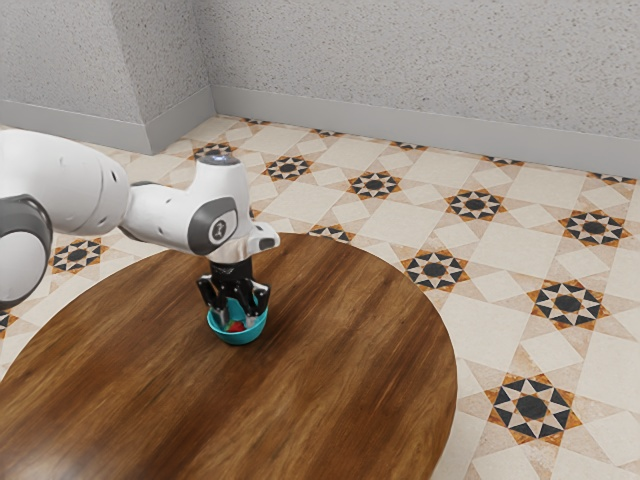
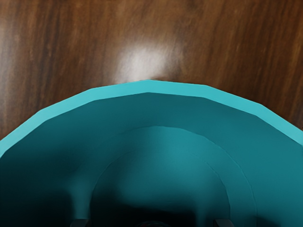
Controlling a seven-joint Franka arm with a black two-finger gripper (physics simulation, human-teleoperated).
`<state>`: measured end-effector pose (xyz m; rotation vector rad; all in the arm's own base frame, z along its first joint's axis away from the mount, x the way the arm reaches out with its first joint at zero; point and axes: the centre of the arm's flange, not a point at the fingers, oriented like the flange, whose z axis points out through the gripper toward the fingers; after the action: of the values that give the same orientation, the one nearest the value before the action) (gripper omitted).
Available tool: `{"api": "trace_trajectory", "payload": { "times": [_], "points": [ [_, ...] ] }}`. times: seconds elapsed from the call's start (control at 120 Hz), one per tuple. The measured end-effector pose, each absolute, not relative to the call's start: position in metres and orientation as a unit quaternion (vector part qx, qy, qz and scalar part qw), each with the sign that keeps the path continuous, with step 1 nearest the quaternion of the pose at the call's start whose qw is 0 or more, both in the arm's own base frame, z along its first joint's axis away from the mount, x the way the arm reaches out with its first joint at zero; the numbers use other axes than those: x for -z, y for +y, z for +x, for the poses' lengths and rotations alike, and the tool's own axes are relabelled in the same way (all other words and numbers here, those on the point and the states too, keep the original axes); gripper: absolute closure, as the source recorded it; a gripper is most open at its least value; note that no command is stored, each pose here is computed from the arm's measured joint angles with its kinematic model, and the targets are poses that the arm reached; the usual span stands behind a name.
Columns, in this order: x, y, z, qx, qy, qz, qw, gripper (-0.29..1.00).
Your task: Take strawberry from the bowl
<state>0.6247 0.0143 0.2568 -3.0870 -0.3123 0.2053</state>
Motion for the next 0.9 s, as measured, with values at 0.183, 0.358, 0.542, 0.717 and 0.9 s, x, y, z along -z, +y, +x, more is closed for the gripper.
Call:
{"api": "trace_trajectory", "payload": {
  "times": [0.183, 0.358, 0.542, 0.717, 0.9],
  "points": [
    [-0.257, 0.009, 0.626, -0.062, -0.096, -0.993, 0.018, 0.46],
    [-0.260, -0.001, 0.630, -0.058, -0.089, -0.994, 0.013, 0.49],
    [-0.268, -0.001, 0.631, -0.054, -0.086, -0.995, 0.011, 0.53],
    [-0.305, -0.001, 0.632, -0.031, -0.083, -0.996, 0.014, 0.56],
    [-0.341, -0.016, 0.632, -0.008, -0.070, -0.997, 0.015, 0.58]
  ]
}}
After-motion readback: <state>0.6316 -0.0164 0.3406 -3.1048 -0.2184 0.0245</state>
